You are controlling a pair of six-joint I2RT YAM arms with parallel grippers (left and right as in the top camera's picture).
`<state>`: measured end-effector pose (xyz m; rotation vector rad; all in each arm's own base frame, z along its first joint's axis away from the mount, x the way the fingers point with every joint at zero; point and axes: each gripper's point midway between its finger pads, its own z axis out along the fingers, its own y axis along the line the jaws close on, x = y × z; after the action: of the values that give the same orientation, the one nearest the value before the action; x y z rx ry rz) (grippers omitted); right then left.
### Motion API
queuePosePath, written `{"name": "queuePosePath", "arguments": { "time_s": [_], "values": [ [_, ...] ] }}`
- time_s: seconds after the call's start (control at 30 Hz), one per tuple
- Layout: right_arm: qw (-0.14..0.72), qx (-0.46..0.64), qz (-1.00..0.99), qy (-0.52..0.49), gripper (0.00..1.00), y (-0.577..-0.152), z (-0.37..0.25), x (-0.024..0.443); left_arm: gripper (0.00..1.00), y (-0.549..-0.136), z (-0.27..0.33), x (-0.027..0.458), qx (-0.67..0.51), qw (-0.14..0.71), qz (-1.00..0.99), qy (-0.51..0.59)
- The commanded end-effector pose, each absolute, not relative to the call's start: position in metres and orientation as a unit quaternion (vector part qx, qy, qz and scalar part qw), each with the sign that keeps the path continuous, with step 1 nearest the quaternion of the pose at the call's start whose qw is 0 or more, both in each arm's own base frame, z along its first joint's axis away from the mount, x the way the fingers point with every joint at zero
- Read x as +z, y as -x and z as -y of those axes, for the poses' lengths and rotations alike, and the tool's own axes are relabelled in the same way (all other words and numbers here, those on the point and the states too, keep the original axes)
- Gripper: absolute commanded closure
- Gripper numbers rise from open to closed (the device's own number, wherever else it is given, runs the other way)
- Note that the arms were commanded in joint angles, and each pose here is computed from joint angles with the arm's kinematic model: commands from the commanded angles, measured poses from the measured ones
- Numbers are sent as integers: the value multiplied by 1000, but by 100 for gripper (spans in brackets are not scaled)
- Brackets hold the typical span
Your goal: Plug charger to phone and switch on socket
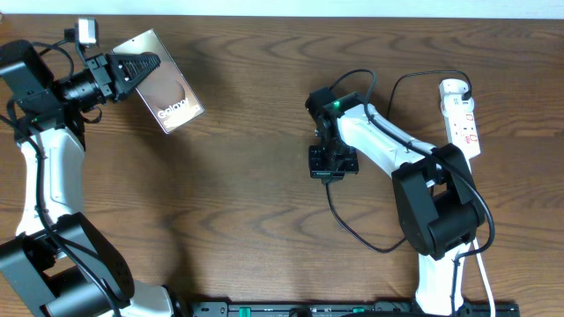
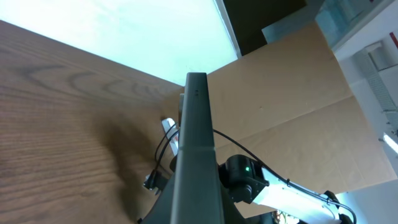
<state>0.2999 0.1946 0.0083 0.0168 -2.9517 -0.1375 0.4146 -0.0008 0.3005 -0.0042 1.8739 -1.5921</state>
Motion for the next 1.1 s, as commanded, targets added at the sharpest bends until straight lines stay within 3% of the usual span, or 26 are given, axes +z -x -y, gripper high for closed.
{"name": "queuePosePath", "arguments": {
  "time_s": [0.0, 1.07],
  "values": [
    [84, -34, 996, 2, 99, -297, -193, 14, 92, -408, 3, 306, -619, 328, -714, -8],
    [157, -20, 987, 26, 99, -242, -174, -26, 92, -408, 4, 306, -620, 326, -714, -6]
  ]
}}
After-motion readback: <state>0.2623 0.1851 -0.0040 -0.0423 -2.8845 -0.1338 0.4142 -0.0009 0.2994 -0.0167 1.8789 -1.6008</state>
